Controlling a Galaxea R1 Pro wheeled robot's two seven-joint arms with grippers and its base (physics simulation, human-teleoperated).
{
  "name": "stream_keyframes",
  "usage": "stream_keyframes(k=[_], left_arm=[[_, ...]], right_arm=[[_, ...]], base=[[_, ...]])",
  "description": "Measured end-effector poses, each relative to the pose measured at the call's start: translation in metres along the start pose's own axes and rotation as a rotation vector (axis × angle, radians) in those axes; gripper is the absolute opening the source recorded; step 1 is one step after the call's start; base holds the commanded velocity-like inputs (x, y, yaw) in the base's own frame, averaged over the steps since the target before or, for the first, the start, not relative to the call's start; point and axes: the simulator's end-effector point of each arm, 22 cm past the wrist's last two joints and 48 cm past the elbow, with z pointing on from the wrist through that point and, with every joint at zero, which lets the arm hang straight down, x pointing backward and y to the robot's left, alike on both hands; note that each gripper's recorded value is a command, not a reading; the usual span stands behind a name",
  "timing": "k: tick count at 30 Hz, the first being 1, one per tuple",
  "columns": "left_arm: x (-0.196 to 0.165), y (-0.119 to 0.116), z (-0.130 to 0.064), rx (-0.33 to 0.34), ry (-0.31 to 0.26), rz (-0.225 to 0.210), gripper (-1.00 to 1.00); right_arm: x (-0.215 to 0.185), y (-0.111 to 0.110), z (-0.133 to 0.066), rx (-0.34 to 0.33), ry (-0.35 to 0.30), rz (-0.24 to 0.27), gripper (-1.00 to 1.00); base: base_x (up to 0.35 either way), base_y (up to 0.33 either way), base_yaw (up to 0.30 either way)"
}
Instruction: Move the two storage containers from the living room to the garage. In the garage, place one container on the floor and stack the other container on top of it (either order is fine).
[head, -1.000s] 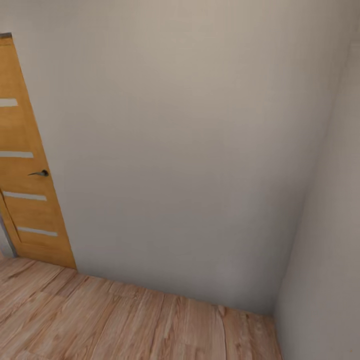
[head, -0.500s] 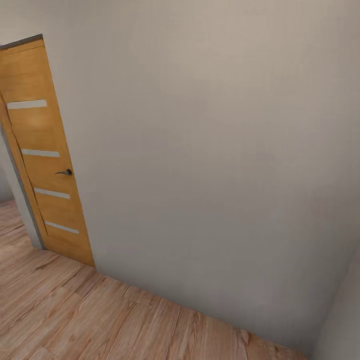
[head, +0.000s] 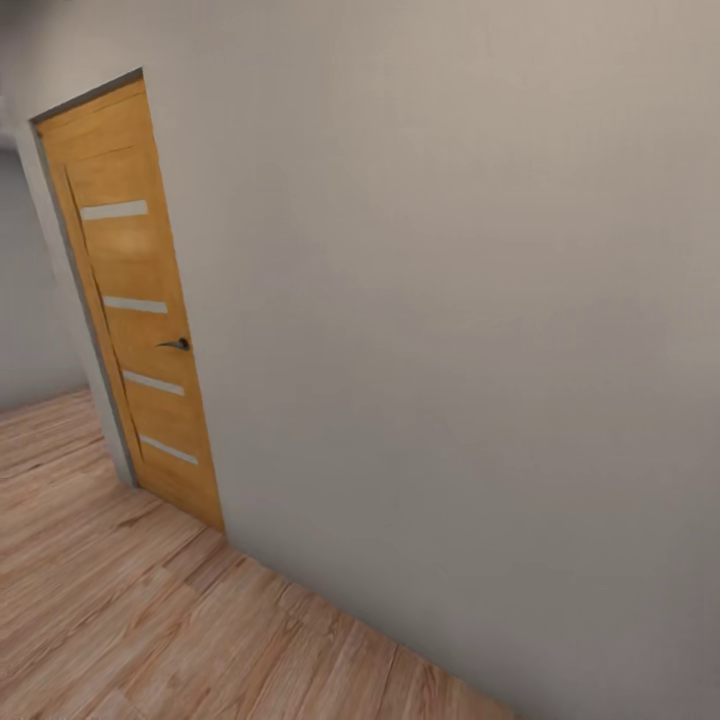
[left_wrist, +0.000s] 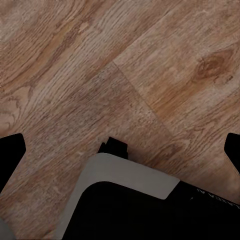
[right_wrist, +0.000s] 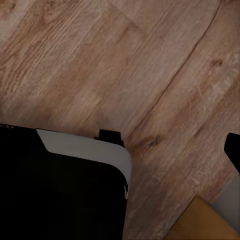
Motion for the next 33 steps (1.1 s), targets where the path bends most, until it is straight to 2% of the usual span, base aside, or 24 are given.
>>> stream_keyframes(k=[7, 33], left_arm=[[-0.0002, -0.0001, 0.0002, 0.000, 0.000, -0.002, 1.00], [0.0002, 0.0000, 0.0002, 0.000, 0.001, -0.001, 1.00]], right_arm=[[-0.0002, -0.0014, 0.0001, 0.004, -0.002, 0.017, 1.00], [-0.0004, -0.0024, 0.0002, 0.005, -0.004, 0.015, 1.00]], base=[[0.138, 0.000, 0.272], [0.003, 0.000, 0.285]])
